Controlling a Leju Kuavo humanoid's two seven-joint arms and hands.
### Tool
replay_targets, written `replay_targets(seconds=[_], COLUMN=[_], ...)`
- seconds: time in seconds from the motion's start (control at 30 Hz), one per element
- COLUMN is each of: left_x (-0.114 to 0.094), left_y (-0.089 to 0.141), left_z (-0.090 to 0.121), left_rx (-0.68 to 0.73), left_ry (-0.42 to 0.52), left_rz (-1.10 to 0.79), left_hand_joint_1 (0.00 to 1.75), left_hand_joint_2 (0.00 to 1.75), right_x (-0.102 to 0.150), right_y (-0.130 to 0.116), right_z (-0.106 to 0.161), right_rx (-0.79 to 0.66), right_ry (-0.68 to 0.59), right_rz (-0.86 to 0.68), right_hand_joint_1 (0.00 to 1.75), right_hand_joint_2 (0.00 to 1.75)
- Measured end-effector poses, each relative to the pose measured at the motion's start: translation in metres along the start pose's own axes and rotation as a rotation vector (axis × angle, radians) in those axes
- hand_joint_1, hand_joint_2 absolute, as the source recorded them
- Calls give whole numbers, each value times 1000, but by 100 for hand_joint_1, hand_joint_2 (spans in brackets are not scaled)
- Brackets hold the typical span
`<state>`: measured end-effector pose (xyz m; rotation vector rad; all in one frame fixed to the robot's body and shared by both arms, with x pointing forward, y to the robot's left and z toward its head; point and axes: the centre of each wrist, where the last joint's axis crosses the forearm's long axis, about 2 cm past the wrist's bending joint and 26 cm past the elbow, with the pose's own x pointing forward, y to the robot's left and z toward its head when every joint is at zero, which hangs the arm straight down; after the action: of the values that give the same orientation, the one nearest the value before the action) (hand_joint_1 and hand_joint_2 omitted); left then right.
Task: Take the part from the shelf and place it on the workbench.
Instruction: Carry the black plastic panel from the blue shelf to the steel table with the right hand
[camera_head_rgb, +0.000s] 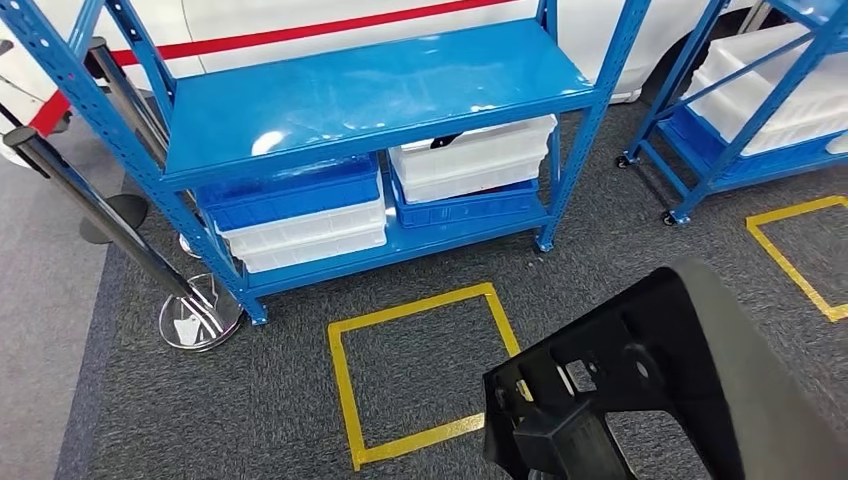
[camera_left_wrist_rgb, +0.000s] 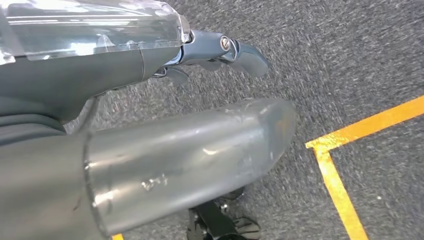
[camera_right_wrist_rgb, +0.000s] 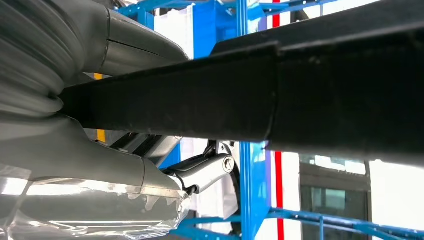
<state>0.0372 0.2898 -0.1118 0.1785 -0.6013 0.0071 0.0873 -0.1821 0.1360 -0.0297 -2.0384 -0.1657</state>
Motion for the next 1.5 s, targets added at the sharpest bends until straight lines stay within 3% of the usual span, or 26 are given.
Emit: replay_targets(seconds=[1.5], left_x=[4], left_y=[-5], left_z=[-1], left_rx=[3], left_ry=[27], left_rz=[-13], left_hand_joint_1=[0], left_hand_joint_2=[0], right_x=[1], right_y=[-4], right_z=[5], right_rx=[16], right_ry=[42], right_rz=[29], right_hand_joint_1=[175], right_hand_joint_2=[175])
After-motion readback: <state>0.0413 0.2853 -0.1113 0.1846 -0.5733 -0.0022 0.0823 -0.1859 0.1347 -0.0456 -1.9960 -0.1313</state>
